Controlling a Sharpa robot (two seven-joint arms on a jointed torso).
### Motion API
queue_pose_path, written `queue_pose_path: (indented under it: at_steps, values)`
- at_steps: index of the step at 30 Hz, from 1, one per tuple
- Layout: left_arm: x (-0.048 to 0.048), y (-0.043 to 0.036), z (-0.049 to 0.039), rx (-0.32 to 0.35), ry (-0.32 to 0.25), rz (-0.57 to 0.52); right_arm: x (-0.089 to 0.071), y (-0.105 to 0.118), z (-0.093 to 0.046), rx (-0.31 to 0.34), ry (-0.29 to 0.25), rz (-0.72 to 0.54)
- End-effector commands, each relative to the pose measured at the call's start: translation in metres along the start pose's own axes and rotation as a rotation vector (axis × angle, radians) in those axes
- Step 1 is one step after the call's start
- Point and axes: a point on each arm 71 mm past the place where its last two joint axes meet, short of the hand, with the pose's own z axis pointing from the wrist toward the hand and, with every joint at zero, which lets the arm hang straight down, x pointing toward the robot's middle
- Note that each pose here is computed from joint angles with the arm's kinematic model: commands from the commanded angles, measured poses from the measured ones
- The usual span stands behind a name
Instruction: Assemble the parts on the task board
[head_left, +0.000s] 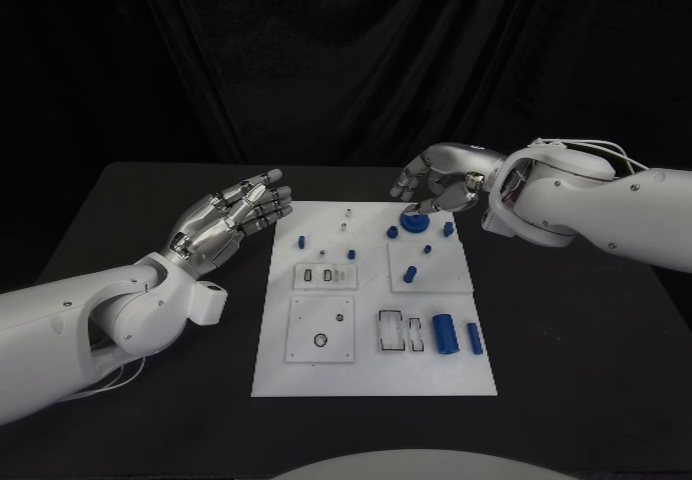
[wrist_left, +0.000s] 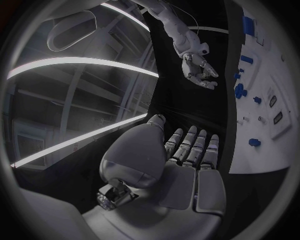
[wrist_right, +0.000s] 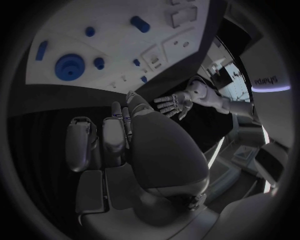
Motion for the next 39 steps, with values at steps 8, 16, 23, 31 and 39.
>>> queue_pose_path:
  at_steps: [8, 16, 23, 31, 39]
  values:
    - [0.002, -0.0218, -0.008, 0.239, -0.021, -0.036, -0.008, 0.005, 0.0, 0.055, -0.119, -0.448]
    - [0.0022, -0.0235, -0.0109, 0.239, -0.022, -0.054, -0.002, 0.006, -0.003, 0.063, -0.122, -0.482]
    - [0.0039, -0.0236, -0.011, 0.24, -0.015, -0.063, 0.008, 0.005, -0.005, 0.07, -0.103, -0.475]
    - [0.0058, -0.024, -0.0117, 0.239, -0.01, -0.07, 0.021, 0.006, -0.009, 0.068, -0.087, -0.439]
    - [0.0065, -0.0239, -0.0119, 0.236, -0.005, -0.075, 0.025, 0.008, -0.014, 0.056, -0.084, -0.424]
